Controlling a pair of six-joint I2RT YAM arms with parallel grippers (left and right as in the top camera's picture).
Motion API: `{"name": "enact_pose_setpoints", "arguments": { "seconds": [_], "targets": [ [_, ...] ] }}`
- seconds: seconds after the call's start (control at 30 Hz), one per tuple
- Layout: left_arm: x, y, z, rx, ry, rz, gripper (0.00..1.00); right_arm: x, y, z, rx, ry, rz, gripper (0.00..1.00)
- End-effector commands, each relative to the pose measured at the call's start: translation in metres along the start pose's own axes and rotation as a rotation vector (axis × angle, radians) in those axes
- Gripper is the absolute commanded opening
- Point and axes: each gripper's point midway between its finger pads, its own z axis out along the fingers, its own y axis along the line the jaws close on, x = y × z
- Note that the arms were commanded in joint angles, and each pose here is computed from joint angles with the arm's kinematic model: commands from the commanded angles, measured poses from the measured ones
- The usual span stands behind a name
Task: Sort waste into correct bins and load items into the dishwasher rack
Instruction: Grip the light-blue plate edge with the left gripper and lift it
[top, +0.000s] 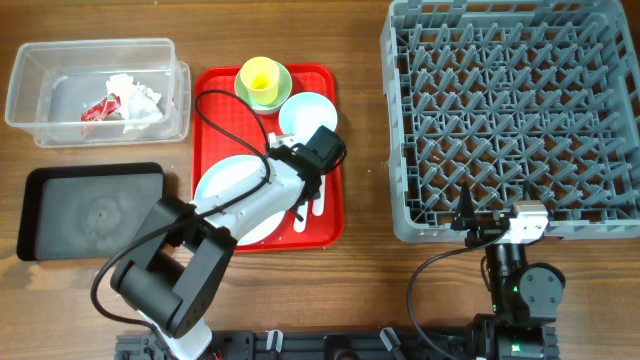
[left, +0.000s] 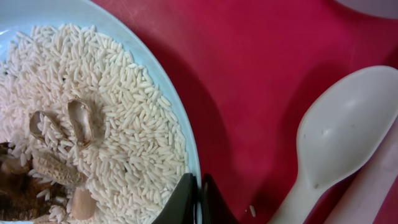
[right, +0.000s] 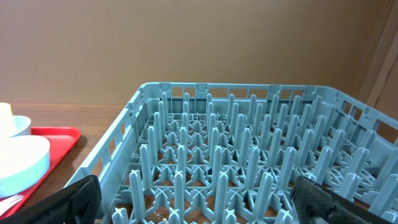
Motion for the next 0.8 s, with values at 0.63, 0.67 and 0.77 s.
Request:
{"name": "enact_pose_setpoints", "arguments": {
  "seconds": [0.63, 0.67, 0.77],
  "targets": [
    [-0.038, 0.013, -0.035, -0.112, -0.087, 0.002, 0.04, -0.001, -0.002, 0.0, 0.012, -0.007, 0.002, 1.0],
    [-0.039, 0.014, -0.035, -0.117, -0.092, 0.002, 0.04, -0.001, -0.002, 0.0, 0.012, -0.007, 0.002, 1.0],
    [-0.04, 0.017, -0.035, -0.132, -0.099, 0.005, 0.04, -0.001, -0.002, 0.0, 0.012, -0.007, 0.002, 1.0]
  ]
}}
